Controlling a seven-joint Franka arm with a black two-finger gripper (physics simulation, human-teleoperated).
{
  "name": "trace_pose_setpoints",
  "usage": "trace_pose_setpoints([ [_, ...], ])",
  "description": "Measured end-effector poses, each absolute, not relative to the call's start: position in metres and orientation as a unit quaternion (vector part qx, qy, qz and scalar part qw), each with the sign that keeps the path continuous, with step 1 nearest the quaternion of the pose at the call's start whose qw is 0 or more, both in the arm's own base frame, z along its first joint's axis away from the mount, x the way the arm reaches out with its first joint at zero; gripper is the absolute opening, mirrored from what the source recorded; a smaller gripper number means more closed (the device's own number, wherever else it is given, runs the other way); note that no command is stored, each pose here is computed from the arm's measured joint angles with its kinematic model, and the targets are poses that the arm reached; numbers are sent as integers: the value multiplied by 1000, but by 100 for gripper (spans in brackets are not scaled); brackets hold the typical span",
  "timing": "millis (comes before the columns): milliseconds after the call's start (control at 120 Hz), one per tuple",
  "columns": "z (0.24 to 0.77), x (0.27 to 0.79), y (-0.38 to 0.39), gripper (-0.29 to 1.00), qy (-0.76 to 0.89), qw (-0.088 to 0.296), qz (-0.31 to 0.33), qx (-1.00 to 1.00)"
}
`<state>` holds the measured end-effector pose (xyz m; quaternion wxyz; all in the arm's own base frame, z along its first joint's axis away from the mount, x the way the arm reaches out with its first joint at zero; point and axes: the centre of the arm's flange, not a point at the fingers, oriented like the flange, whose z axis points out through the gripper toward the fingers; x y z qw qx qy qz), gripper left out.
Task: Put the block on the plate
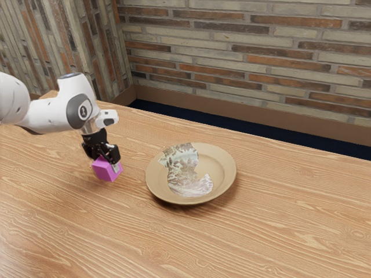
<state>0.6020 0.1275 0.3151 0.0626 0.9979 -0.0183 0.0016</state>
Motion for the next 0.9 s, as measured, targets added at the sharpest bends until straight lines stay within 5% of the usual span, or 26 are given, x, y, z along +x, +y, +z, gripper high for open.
trace_pose_setpoints([
  [275, 369, 644, 34, 42, -91, 63, 64, 992],
  [625, 325, 667, -57, 42, -144, 82, 65, 984],
  [900, 340, 671, -66, 61, -166, 67, 80, 981],
])
